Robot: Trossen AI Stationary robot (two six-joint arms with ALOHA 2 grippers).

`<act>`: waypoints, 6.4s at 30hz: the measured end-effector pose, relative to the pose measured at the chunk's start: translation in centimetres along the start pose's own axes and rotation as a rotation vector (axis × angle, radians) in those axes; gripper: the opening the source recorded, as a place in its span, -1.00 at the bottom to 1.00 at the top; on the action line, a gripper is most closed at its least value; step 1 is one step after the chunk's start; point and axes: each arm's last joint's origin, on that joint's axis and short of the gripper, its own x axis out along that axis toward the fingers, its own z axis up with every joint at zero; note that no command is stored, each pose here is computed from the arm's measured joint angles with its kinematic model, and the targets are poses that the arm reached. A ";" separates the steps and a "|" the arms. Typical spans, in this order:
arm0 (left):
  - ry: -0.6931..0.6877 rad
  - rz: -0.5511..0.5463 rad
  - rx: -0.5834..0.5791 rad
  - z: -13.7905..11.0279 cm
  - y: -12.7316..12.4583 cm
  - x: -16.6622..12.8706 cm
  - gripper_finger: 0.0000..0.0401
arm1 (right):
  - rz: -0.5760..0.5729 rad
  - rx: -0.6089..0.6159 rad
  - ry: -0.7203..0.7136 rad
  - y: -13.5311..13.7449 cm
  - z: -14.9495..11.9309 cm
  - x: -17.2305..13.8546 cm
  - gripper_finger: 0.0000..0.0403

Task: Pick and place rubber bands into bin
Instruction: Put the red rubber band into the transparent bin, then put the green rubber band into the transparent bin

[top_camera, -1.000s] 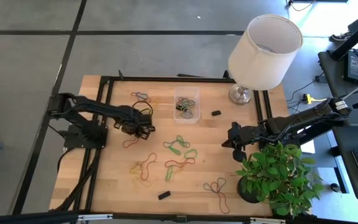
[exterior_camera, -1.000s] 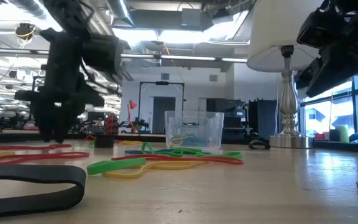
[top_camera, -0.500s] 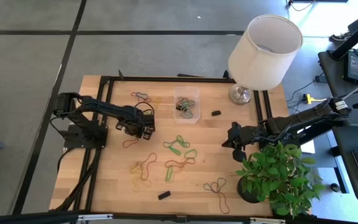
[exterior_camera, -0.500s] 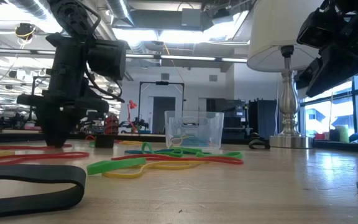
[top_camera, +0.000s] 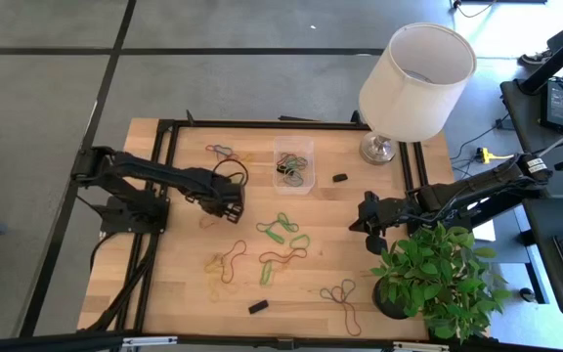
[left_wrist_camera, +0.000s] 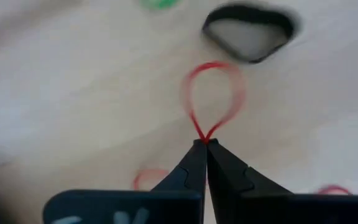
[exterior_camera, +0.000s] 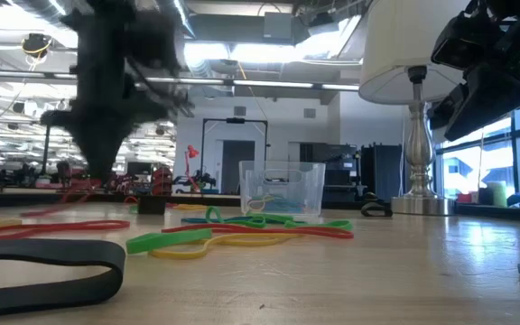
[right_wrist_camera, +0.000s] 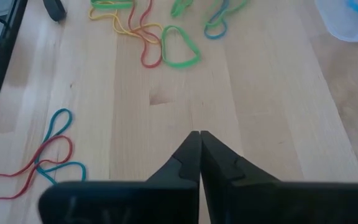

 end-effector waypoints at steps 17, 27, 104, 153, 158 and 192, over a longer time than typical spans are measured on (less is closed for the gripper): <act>-0.537 -0.165 0.499 6.1 -5.1 -13.1 -0.99 | -0.055 -0.017 -0.052 -0.1 0.3 0.0 -0.93; -0.585 -0.166 0.694 15.0 -9.0 -12.4 -0.99 | -0.054 0.021 -0.053 -0.1 0.3 0.0 -0.93; -0.545 -0.409 0.842 3.4 -6.6 -4.4 -0.99 | -0.082 0.011 -0.220 2.4 6.4 4.7 -0.98; -0.738 -0.445 1.130 -5.0 4.7 -4.0 -0.99 | -0.310 0.513 0.279 3.3 12.2 14.4 -0.98; -0.813 -0.436 1.193 -4.9 4.3 -4.3 -0.99 | -0.349 0.501 0.130 3.2 15.0 11.4 -0.99; -0.864 -0.365 1.090 -3.4 4.6 -4.4 -0.99 | -0.597 0.308 0.312 -13.1 17.4 13.9 -0.96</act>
